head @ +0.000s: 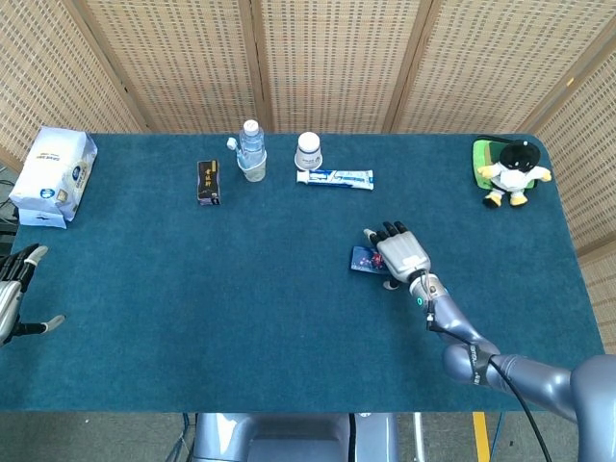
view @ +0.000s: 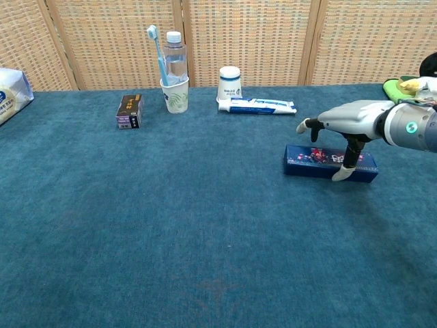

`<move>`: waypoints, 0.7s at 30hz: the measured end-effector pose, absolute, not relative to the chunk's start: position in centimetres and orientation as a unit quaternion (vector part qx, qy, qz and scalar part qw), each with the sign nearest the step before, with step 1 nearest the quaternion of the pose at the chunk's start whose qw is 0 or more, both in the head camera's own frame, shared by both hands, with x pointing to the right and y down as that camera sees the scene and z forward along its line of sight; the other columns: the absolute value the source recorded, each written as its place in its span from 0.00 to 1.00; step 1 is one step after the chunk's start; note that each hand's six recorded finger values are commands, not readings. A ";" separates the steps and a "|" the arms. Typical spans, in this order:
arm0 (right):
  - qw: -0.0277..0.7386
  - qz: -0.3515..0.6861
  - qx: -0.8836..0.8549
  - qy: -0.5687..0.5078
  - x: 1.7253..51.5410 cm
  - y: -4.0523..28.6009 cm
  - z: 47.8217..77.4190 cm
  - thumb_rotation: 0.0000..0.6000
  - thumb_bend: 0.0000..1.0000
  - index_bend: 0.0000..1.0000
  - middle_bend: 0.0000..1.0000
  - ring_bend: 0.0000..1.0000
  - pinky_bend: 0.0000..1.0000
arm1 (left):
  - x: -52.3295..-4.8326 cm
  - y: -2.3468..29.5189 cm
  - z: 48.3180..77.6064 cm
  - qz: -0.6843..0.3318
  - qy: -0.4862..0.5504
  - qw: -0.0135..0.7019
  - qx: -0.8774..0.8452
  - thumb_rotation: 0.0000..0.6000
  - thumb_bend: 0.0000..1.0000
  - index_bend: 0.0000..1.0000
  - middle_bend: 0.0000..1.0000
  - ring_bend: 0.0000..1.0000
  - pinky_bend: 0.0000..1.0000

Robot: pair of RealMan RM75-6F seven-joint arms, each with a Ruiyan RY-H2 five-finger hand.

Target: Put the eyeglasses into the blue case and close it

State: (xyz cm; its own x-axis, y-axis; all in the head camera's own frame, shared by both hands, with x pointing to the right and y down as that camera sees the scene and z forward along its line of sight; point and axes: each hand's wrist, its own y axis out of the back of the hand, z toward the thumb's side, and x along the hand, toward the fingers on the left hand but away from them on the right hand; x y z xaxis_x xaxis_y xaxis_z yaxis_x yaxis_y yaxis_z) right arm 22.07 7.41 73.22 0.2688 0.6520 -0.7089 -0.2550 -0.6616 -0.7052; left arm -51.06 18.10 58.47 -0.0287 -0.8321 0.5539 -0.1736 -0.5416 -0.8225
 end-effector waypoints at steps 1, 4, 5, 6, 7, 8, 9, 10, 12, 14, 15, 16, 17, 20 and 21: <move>0.388 0.588 -0.695 -0.144 22.1 7.4 73.3 1.00 0.03 0.31 0.40 0.08 0.09 | -51.1 18.1 58.5 -0.600 0.393 0.274 -0.641 1.00 0.00 0.00 0.00 0.00 0.00; 0.401 0.587 -0.687 -0.152 22.1 7.1 73.4 1.00 0.13 0.40 0.50 0.15 0.13 | -51.1 18.1 58.5 -0.601 0.393 0.274 -0.640 1.00 0.00 0.00 0.00 0.00 0.00; 0.407 0.584 -0.684 -0.157 22.0 7.0 73.4 1.00 0.17 0.43 0.53 0.17 0.14 | -51.1 18.1 58.5 -0.601 0.393 0.274 -0.640 1.00 0.00 0.00 0.00 0.00 0.00; 0.411 0.582 -0.683 -0.160 21.9 7.0 73.3 1.00 0.19 0.45 0.54 0.19 0.15 | -51.1 18.1 58.5 -0.601 0.392 0.274 -0.640 1.00 0.00 0.00 0.00 0.00 0.00; 0.415 0.581 -0.682 -0.162 21.9 6.9 73.3 1.00 0.20 0.46 0.55 0.20 0.15 | -51.1 18.1 58.5 -0.601 0.392 0.274 -0.641 1.00 0.00 0.00 0.00 0.00 0.00; 0.417 0.579 -0.681 -0.164 21.9 6.9 73.4 1.00 0.21 0.47 0.56 0.20 0.15 | -51.1 18.1 58.5 -0.601 0.392 0.274 -0.641 1.00 0.00 0.00 0.00 0.00 0.00; 0.418 0.578 -0.681 -0.165 21.9 6.9 73.4 1.00 0.21 0.47 0.56 0.21 0.15 | -51.0 18.1 58.5 -0.601 0.391 0.274 -0.641 1.00 0.00 0.00 0.00 0.00 0.00; 0.419 0.578 -0.681 -0.166 21.9 6.9 73.3 1.00 0.21 0.48 0.56 0.21 0.16 | -51.0 18.1 58.6 -0.601 0.391 0.274 -0.641 1.00 0.00 0.00 0.00 0.00 0.00; 0.416 0.577 -0.682 -0.169 22.0 7.0 73.3 1.00 0.18 0.47 0.54 0.22 0.16 | -51.0 18.1 58.5 -0.601 0.391 0.274 -0.641 1.00 0.00 0.00 0.00 0.00 0.00; 0.409 0.577 -0.687 -0.167 22.0 7.1 73.3 1.00 0.11 0.39 0.43 0.21 0.16 | -51.0 18.1 58.5 -0.600 0.391 0.275 -0.641 1.00 0.00 0.00 0.00 0.00 0.00; 0.405 0.577 -0.690 -0.165 22.0 7.2 73.3 1.00 0.05 0.28 0.28 0.17 0.16 | -51.0 18.2 58.5 -0.600 0.391 0.275 -0.641 1.00 0.00 0.00 0.00 0.00 0.00; 0.400 0.577 -0.693 -0.162 22.0 7.4 73.3 1.00 0.02 0.20 0.18 0.13 0.16 | -50.9 18.2 58.5 -0.600 0.391 0.275 -0.642 1.00 0.00 0.00 0.00 0.00 0.00; 0.392 0.578 -0.699 -0.157 22.1 7.5 73.3 1.00 0.00 0.09 0.07 0.06 0.16 | -50.9 18.2 58.5 -0.600 0.391 0.275 -0.642 1.00 0.00 0.00 0.00 0.00 0.00; 0.373 0.577 -0.712 -0.144 22.2 8.0 72.9 1.00 0.00 0.00 0.00 0.00 0.13 | -50.8 18.2 58.4 -0.598 0.391 0.276 -0.643 1.00 0.00 0.00 0.00 0.00 0.00; 0.371 0.576 -0.715 -0.143 22.1 8.0 72.7 1.00 0.00 0.00 0.00 0.00 0.12 | -50.8 18.2 58.4 -0.597 0.391 0.276 -0.643 1.00 0.00 0.00 0.00 0.00 0.00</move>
State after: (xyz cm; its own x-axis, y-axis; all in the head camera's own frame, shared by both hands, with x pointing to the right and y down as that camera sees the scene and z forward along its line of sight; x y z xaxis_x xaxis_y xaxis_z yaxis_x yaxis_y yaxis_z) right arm 22.11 8.05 72.67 0.2958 0.6318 -0.7165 -0.2219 -0.6841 -0.6948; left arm -50.81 18.21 58.36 -0.0201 -0.8330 0.5530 -0.1738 -0.5418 -0.8224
